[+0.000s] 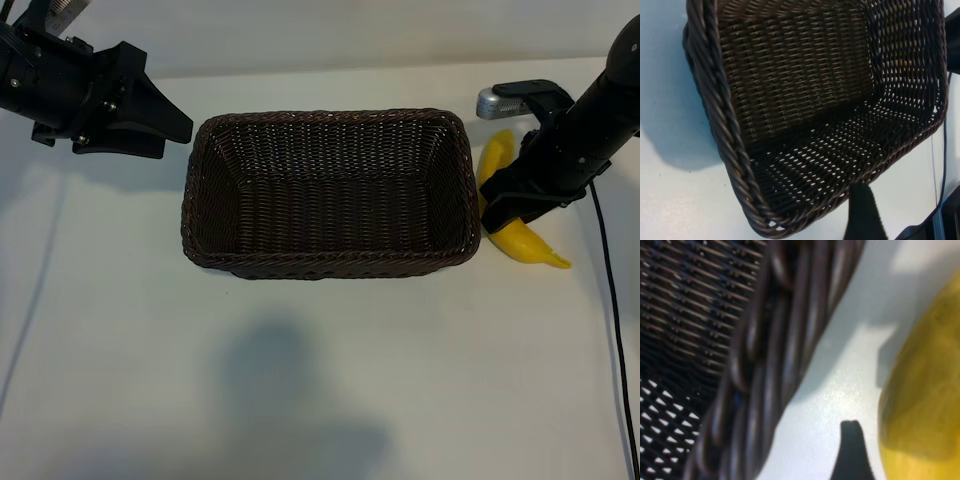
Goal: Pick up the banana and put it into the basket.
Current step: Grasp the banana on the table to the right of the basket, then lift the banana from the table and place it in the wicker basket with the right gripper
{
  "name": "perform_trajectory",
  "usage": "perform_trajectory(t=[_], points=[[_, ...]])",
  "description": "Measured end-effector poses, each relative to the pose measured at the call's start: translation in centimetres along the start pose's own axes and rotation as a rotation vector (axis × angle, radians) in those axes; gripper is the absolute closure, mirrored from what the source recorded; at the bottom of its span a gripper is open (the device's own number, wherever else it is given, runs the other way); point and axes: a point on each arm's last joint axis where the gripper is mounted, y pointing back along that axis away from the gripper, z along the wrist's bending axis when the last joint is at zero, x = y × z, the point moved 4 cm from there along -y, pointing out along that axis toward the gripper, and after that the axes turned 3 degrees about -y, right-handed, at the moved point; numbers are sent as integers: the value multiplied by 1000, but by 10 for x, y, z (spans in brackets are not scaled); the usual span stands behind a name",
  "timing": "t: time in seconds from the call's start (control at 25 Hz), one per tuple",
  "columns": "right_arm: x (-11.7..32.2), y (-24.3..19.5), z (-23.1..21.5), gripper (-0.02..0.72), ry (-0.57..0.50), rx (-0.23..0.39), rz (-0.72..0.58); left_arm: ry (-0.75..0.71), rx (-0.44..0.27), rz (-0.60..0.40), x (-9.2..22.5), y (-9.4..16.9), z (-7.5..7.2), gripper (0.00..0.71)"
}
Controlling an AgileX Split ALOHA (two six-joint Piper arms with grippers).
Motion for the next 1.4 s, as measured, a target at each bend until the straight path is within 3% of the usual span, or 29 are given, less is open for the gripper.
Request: perform_trajectory(t=[0.76, 0.88, 1.2, 1.4], points=[[1, -16, -7, 196, -21, 6, 17, 6, 14, -7, -1, 0, -2, 230], [1, -17, -7, 261, -36, 5, 19, 6, 14, -7, -1, 0, -2, 230], [6, -14, -11, 261, -36, 38, 49, 7, 14, -7, -1, 0, -2, 230], [6, 16, -35, 261, -139, 79, 83, 10, 14, -7, -1, 0, -2, 230]])
